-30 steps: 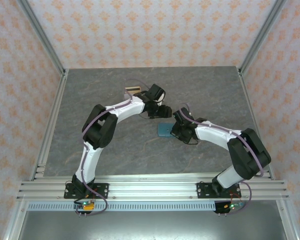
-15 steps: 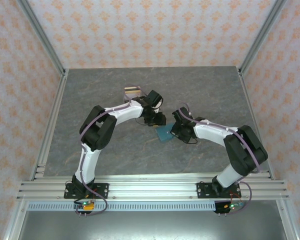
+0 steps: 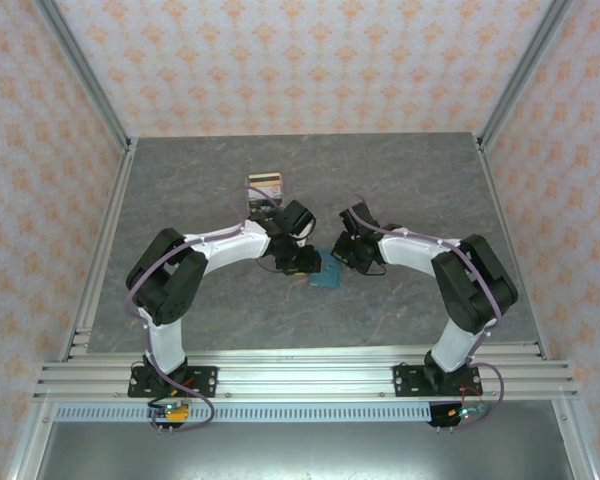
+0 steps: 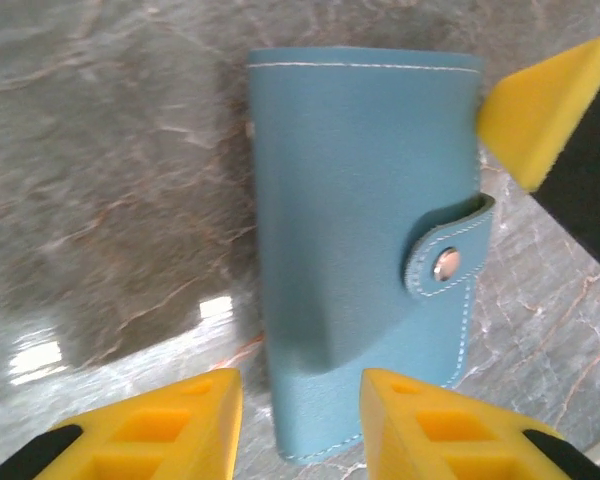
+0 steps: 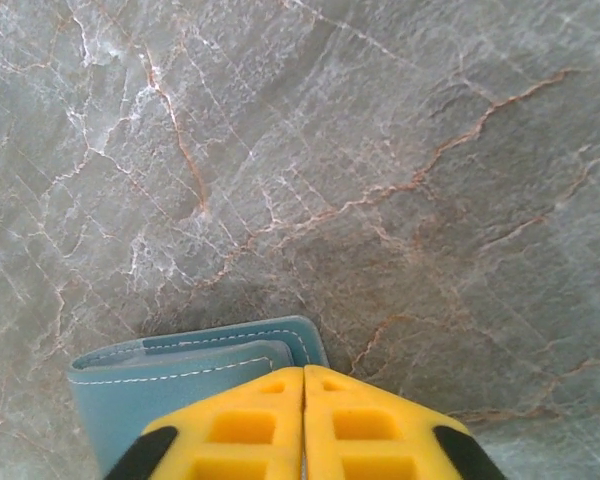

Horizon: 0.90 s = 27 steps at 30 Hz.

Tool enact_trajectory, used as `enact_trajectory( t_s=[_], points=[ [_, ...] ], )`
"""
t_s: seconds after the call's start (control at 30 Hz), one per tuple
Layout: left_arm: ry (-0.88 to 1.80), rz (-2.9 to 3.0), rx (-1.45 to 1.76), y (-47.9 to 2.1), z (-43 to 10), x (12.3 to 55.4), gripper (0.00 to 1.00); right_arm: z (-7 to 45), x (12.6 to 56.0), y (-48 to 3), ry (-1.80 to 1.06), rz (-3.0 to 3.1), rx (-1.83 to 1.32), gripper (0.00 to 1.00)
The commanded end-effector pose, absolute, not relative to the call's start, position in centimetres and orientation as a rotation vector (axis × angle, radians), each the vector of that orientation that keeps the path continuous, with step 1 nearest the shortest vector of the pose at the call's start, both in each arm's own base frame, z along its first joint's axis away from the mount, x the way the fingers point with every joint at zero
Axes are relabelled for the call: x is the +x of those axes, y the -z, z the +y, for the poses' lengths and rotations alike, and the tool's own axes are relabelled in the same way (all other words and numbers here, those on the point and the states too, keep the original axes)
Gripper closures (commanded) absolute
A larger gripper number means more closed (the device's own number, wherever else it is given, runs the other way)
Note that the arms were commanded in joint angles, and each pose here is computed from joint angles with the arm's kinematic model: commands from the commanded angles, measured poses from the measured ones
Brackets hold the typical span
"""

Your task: Take the credit cards out of the card holder

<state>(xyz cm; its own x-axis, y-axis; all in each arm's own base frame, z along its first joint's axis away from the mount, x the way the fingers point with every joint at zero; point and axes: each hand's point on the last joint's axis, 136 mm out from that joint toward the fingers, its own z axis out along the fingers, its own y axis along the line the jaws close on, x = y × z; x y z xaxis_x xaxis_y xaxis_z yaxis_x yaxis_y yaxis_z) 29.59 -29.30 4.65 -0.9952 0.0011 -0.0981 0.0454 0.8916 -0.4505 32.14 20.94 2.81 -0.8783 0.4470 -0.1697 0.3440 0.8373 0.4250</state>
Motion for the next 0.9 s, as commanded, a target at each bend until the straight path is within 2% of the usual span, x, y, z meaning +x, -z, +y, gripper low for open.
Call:
enact_trajectory(
  t_s=[0.0, 0.17, 0.23, 0.47, 0.87],
  points=[
    [0.692, 2.871, -0.048, -6.4, -28.6, 31.0, 0.61, 20.1, 31.7, -4.6, -0.504, 2.765, 0.529, 0.85],
    [0.732, 2.845, -0.103, -6.8, -28.6, 31.6, 0.54, 20.1, 30.4, -5.2, -0.53, 2.801, 0.492, 0.73],
    [0.766, 2.854, -0.136, -6.3, -28.7, 31.8, 0.53, 20.2, 29.6, -4.7, -0.554, 2.824, 0.496, 0.72],
    [0.865, 2.875, -0.197, -5.2, -29.4, 32.2, 0.52, 20.8, 28.5, -3.8, -0.59, 2.87, 0.478, 0.78],
    [0.956, 2.935, -0.236, -2.7, -29.9, 32.2, 0.52, 20.7, 28.5, -1.6, -0.517, 2.937, 0.445, 0.81]
  ],
)
